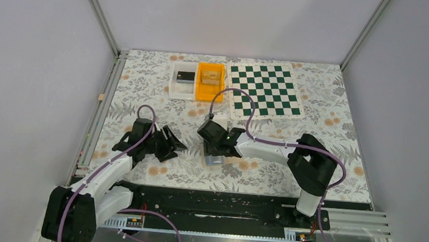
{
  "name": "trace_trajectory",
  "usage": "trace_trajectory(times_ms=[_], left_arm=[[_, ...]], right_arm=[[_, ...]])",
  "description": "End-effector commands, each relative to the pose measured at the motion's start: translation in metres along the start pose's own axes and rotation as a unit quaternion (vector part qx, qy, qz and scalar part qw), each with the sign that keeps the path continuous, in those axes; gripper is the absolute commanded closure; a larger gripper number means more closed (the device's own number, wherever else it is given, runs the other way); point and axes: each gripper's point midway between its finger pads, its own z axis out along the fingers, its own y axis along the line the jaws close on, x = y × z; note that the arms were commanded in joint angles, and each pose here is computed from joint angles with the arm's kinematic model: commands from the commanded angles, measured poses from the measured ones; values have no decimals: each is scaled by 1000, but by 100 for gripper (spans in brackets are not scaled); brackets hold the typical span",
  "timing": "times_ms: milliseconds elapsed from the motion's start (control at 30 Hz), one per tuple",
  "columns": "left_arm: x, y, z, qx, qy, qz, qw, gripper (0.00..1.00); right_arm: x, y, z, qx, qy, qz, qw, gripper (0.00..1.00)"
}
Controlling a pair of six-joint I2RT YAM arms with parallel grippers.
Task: Take the credit cards out of the card holder
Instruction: Remove the credit card from the card holder.
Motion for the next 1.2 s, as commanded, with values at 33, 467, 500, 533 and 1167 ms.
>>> trace_trajectory(times_ms=[33,467,500,533,1167], left_arm=[[5,-18,11,36,18,12,999,43],[21,-8,31,19,50,18,998,44],[22,-7,33,16,49,19,998,44],[24,-5,35,15,50,18,998,44],[42,10,62,28,49,44,997,54]], right_arm=[[-13,2,-12,-28,-6,-11,1000,34],[11,-12,18,4,34,-35,999,32],[14,-14,19,9,39,-35,999,33],[16,-15,20,12,43,-34,998,34],[23,-16,19,-130,44,124,983,79]])
